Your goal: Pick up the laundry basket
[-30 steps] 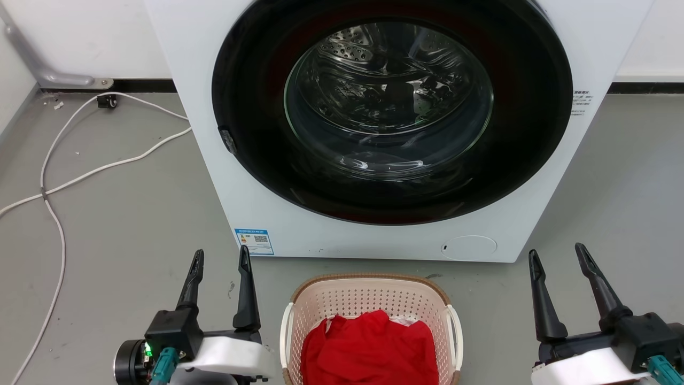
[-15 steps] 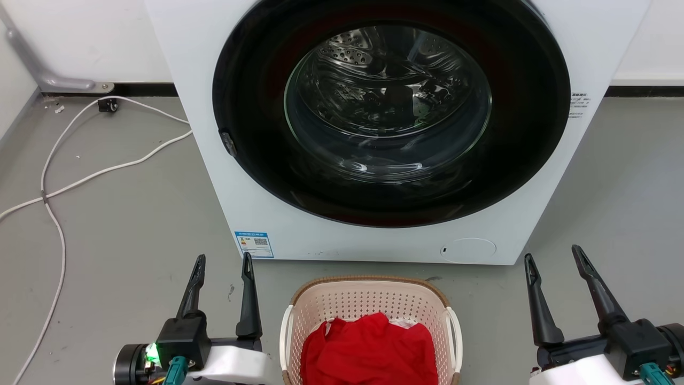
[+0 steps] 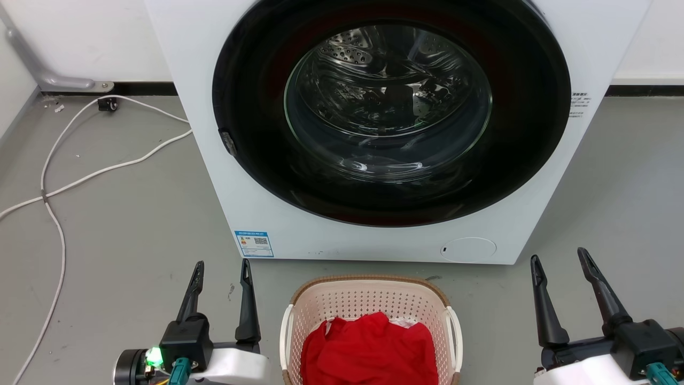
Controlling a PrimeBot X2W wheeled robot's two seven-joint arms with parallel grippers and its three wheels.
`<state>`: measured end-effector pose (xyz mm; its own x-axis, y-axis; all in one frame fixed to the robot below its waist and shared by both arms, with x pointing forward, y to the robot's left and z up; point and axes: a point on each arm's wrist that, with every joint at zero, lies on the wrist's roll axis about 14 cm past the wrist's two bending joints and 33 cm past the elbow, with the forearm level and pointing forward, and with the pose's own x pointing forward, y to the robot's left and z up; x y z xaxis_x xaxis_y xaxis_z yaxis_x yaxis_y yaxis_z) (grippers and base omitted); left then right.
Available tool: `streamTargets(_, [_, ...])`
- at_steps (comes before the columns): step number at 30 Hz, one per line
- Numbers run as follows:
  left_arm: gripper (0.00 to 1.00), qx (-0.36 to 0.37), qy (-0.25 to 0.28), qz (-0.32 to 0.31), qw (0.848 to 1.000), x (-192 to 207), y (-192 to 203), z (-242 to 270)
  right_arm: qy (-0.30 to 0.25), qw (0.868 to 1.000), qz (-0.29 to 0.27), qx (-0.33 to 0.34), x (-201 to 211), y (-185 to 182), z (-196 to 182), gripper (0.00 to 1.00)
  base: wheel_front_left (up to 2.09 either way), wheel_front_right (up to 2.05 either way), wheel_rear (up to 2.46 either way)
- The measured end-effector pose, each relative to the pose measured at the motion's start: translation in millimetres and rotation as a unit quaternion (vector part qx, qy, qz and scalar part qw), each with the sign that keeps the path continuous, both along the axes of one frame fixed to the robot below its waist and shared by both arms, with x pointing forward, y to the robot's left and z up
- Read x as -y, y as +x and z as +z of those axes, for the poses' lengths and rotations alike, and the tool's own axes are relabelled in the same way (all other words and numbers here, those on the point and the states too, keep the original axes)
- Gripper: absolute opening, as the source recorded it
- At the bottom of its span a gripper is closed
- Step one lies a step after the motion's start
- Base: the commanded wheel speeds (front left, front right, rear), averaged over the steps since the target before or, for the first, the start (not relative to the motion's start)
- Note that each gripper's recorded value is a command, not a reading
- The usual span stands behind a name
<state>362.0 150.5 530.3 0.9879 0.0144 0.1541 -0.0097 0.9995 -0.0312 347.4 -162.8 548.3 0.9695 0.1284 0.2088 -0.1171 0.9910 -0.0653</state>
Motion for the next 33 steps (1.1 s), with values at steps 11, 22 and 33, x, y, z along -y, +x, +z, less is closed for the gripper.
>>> streamTargets(11, [1.00, -0.004, 0.001, 0.003, 1.000, -2, -1, -3, 0.006, 1.000, -0.002, -0.006, 1, 0, -3, 1.00, 0.00, 0.00, 0.00])
streamTargets(22, [1.00, -0.005, 0.001, 0.003, 1.000, -2, -1, -3, 0.006, 1.000, -0.002, -0.007, 1, 0, -5, 1.00, 0.00, 0.00, 0.00])
streamTargets(33, [1.00, -0.017, 0.002, -0.001, 1.000, -2, 8, -11, 0.006, 1.000, -0.001, -0.014, 1, 7, -9, 1.00, 0.00, 0.00, 0.00])
